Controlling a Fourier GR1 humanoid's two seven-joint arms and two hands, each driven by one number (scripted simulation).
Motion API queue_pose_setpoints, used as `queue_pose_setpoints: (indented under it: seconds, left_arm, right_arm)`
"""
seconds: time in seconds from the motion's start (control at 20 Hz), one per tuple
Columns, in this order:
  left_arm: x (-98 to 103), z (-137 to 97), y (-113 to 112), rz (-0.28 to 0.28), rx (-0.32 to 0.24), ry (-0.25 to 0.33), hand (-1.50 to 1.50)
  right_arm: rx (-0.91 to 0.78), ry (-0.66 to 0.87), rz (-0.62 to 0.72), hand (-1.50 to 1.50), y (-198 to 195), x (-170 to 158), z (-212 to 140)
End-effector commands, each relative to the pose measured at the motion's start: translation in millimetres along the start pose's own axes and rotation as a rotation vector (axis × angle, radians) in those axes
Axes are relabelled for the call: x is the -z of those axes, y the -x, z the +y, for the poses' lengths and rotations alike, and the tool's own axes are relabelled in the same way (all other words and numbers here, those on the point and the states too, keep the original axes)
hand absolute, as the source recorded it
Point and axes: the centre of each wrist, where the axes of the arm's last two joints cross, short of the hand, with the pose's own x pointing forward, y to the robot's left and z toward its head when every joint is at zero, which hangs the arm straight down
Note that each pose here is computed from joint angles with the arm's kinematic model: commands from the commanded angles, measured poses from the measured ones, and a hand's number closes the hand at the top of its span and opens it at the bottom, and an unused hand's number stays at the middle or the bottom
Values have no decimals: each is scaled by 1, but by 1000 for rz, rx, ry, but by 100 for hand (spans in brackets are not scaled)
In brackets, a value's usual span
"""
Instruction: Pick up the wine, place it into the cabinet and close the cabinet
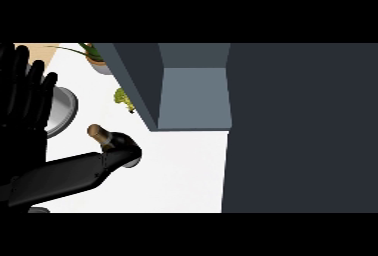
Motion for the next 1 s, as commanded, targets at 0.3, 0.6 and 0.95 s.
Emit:
queue_pose_setpoints:
  seconds: [0.3,0.6,0.95]
  left_arm:
    - [4,21,48,62,8,-16,-150]
    - [14,52,81,125,20,-45,-150]
    - [6,67,100,146,32,20,-150]
  right_arm:
    - [32,3,-116,-150,-48,-25,7]
    - [27,0,-109,-150,-45,-24,9]
    - [28,-7,-96,-150,-60,-38,5]
